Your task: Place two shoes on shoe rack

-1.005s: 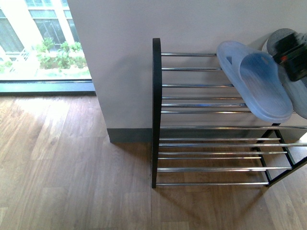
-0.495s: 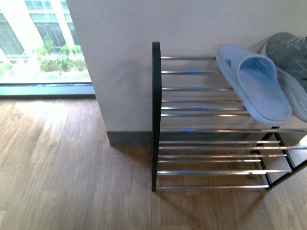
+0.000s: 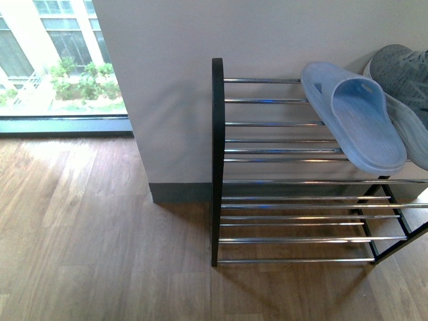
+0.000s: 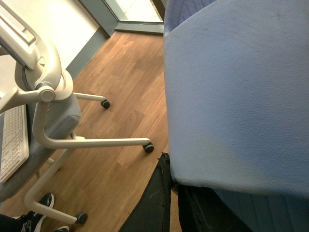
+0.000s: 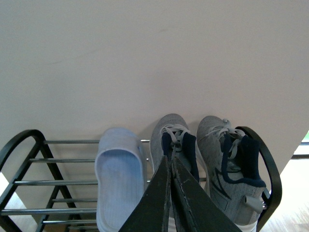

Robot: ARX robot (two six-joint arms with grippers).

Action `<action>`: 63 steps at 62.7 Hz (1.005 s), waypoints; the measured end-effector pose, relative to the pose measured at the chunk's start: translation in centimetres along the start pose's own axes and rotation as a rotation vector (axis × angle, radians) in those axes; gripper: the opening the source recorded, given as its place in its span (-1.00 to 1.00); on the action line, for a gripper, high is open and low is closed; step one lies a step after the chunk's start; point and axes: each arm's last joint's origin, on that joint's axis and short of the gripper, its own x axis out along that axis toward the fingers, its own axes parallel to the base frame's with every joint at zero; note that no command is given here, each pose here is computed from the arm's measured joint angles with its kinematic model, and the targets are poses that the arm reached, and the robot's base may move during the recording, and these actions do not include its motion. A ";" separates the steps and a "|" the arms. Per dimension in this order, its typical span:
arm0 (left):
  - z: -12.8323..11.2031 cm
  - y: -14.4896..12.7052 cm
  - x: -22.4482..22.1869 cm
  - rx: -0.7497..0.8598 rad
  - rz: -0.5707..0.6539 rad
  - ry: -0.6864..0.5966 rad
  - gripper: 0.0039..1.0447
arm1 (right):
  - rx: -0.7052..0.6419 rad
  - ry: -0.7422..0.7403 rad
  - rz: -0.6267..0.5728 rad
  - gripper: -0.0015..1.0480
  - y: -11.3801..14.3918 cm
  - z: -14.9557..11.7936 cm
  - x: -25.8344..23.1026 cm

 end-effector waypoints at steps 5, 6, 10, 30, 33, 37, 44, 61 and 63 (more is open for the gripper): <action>0.0 0.0 0.0 0.000 0.001 0.000 -0.98 | -0.001 -0.004 0.030 -0.97 0.5 -0.5 -0.6; 0.0 0.0 0.0 0.000 0.000 0.000 -0.98 | -0.001 -0.004 0.032 -0.97 0.6 -0.5 -0.6; 0.0 0.0 0.0 0.000 0.000 0.000 -0.98 | -0.001 -0.003 0.030 -0.97 0.6 -0.8 -1.0; 0.0 0.0 0.0 0.000 0.000 0.000 -0.98 | 0.000 -0.002 0.025 -0.97 0.6 -2.1 -2.4; 0.0 0.0 0.0 0.000 0.000 0.000 -0.98 | 0.000 -0.004 0.025 -0.97 0.6 -2.2 -2.6; 0.0 0.0 0.0 0.000 0.000 0.000 -0.98 | 0.000 -0.002 0.026 -0.97 0.6 -2.4 -2.8; 0.0 0.0 0.0 0.000 0.000 0.000 -0.98 | 0.000 -0.003 0.026 -0.97 0.6 -2.7 -3.2; 0.0 0.0 0.0 0.000 0.000 0.000 -0.98 | 0.000 -0.031 0.024 -0.97 0.5 -2.9 -4.0; 0.0 0.0 0.0 0.000 0.000 0.000 -0.98 | 0.000 -0.030 0.024 -0.97 0.5 -2.9 -4.1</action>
